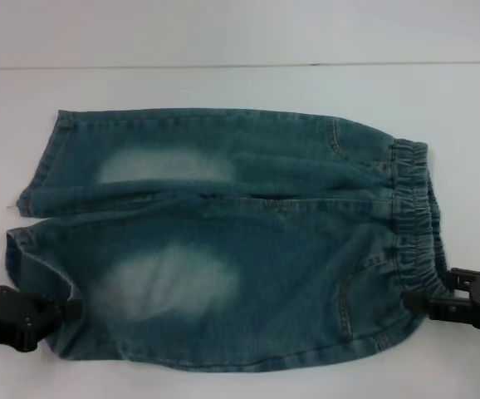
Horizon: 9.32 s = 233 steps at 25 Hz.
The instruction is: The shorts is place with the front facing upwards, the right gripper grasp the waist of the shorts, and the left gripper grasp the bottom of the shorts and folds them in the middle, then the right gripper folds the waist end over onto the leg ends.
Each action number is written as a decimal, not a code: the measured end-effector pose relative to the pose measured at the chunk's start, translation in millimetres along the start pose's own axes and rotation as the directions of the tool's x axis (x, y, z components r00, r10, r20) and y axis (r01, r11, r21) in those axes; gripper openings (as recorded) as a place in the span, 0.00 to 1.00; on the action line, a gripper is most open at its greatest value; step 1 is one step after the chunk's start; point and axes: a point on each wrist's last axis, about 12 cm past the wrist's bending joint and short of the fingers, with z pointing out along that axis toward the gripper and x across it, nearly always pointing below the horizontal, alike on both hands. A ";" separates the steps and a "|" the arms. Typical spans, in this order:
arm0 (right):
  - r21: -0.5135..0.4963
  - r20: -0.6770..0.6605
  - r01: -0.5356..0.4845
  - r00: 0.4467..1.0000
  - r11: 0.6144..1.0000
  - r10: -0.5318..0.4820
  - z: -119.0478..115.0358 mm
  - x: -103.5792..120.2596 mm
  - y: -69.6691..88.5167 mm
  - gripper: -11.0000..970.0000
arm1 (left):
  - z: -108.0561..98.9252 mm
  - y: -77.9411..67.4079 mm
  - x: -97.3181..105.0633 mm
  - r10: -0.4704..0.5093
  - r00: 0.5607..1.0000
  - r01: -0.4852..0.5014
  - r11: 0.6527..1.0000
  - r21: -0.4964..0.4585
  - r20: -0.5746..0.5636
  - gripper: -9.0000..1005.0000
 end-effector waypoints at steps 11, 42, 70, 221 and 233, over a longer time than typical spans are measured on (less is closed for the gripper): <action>0.013 -0.033 0.064 0.997 0.998 -0.064 3.0 -8.3 -1.6 0.60 | 0.3 0.0 -1.3 0.003 1.000 -0.003 1.000 0.001 0.004 0.01; 0.157 0.594 -0.280 0.793 0.947 0.136 24.0 -52.3 -33.5 0.09 | 10.7 52.2 -55.8 -0.064 0.797 0.283 0.918 -0.278 0.601 0.01; 0.356 0.565 -0.298 0.823 0.886 0.050 59.0 -92.2 -55.6 0.30 | 68.3 65.4 -89.6 0.019 0.834 0.260 0.868 -0.423 0.551 0.15; -0.110 0.047 0.031 0.999 0.993 -0.026 126.4 -203.0 61.1 0.85 | 148.4 -69.1 58.1 0.332 0.815 -0.066 0.868 -0.493 0.476 0.01; -0.091 0.135 -0.004 0.991 0.996 0.016 103.7 -194.4 44.1 0.85 | 108.6 -36.1 69.4 0.331 0.789 0.134 0.730 -0.671 0.518 0.01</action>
